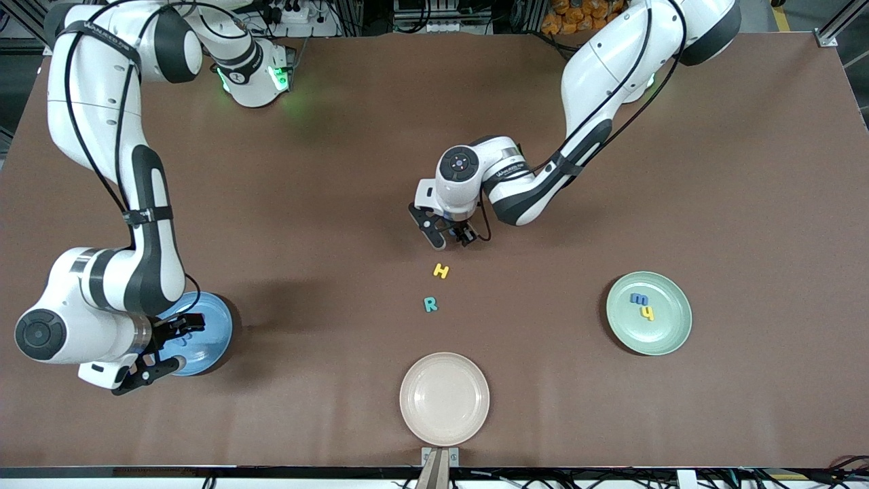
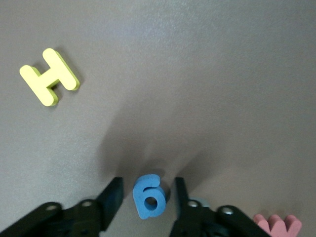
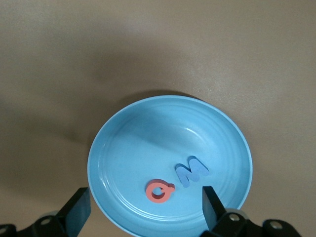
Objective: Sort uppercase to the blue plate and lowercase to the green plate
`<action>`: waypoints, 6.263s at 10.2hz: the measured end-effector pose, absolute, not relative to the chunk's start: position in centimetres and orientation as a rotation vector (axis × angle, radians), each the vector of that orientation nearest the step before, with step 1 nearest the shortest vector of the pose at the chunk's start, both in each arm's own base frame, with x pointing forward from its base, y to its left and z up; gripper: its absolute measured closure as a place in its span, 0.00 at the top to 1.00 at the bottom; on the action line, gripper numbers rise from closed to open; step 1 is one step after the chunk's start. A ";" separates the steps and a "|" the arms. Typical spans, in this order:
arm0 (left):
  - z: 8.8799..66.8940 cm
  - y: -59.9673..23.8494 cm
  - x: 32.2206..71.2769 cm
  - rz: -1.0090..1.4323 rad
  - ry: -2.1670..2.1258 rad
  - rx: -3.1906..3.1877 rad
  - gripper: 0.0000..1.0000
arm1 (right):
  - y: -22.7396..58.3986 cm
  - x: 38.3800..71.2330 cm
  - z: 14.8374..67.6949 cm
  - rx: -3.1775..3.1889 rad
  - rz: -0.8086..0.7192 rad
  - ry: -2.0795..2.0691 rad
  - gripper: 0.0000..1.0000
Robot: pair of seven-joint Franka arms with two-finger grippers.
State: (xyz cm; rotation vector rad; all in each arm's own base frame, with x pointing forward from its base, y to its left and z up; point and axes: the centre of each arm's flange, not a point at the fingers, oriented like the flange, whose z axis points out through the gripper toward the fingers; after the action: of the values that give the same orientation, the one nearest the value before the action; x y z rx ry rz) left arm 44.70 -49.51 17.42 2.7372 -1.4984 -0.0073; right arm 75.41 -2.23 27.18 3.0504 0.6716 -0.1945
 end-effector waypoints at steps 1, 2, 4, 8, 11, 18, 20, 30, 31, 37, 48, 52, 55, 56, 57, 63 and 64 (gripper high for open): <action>17.6 -49.2 45.0 0.000 -1.502 2.747 0.27 | -2.1 75.4 27.2 3.050 -0.195 0.674 1.00; 17.7 -48.3 45.8 0.000 -1.480 2.767 0.28 | -1.8 75.4 27.2 3.049 -0.195 0.679 1.00; 19.9 -44.3 50.2 0.027 -1.373 2.848 0.28 | -1.4 75.4 27.2 3.047 -0.195 0.686 1.00; 29.8 -26.1 62.0 0.091 -0.836 3.041 0.28 | 4.7 75.4 27.2 3.082 -0.167 0.686 1.00; 28.8 -12.9 65.5 0.037 -0.488 3.104 0.28 | 19.8 73.6 27.7 3.120 -0.084 0.441 1.00; 24.4 -5.4 65.6 -0.079 -0.313 3.187 0.39 | 41.1 67.3 22.1 3.325 0.203 -0.178 1.00; 24.6 -5.6 65.7 -0.072 -0.312 3.185 0.63 | 44.1 65.5 21.4 3.339 0.203 -0.238 1.00; 29.4 -13.9 64.9 -0.026 0.156 3.130 1.00 | 47.4 62.3 17.3 3.269 0.189 -0.120 1.00; 29.8 -13.7 65.0 -0.016 0.162 3.130 1.00 | 47.4 62.4 17.5 3.264 0.210 -0.101 1.00; 30.0 -13.6 65.1 -0.012 0.164 3.132 1.00 | 49.2 62.4 18.7 3.219 0.420 0.080 1.00; 30.0 -13.6 65.1 -0.015 0.164 3.132 1.00 | 49.8 61.3 16.7 3.139 0.416 0.193 1.00; 30.0 -13.6 65.0 -0.016 0.164 3.133 1.00 | 50.0 61.3 17.0 3.141 0.421 0.195 0.86; 30.0 -13.6 65.0 -0.017 0.164 3.133 1.00 | 49.9 61.5 17.8 3.138 0.428 0.189 0.41; 30.0 -13.6 65.0 -0.018 0.164 3.133 1.00 | 49.9 61.6 17.9 3.138 0.430 0.186 0.28; 30.0 -13.6 65.0 -0.018 0.164 3.133 1.00 | 49.9 61.6 17.9 3.138 0.430 0.185 0.28; 29.8 -17.9 63.7 -0.036 0.174 3.117 1.00 | 40.4 68.1 23.2 3.129 0.276 0.025 0.28; 29.9 -20.5 62.9 -0.043 0.157 3.109 1.00 | 36.0 70.2 25.0 3.134 0.220 0.030 0.28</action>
State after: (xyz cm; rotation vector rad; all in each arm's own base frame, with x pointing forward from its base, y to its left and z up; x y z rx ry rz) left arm 62.89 -20.46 29.90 3.1088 0.1566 -0.0432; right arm 70.23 35.97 24.97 3.1340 0.0305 0.2199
